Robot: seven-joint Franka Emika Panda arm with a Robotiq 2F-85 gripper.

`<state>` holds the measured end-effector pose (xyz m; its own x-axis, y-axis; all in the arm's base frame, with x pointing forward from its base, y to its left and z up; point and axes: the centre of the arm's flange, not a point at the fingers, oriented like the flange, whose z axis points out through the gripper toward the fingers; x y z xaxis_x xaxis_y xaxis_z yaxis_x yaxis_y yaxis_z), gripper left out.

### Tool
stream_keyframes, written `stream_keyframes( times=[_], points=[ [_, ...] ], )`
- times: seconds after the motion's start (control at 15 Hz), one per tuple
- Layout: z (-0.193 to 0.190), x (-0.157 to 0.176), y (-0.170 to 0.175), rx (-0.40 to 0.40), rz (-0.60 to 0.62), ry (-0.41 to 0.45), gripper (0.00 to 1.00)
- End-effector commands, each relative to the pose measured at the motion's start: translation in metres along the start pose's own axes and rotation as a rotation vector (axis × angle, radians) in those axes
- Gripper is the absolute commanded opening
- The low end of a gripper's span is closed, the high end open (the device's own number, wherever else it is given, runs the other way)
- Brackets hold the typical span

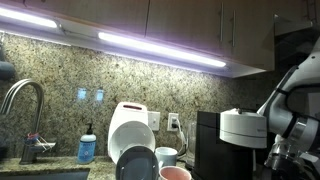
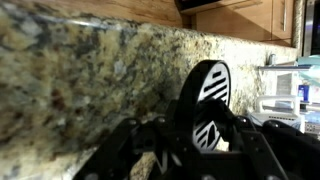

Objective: Remove the cup holder from the coffee machine.

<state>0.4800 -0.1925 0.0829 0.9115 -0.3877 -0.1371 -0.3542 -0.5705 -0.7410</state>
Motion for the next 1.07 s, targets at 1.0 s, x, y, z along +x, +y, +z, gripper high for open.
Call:
stream_keyframes(
  times=[1.0],
  points=[
    [0.009, -0.005, 0.023, -0.041, -0.049, -0.193, 0.15]
  ],
)
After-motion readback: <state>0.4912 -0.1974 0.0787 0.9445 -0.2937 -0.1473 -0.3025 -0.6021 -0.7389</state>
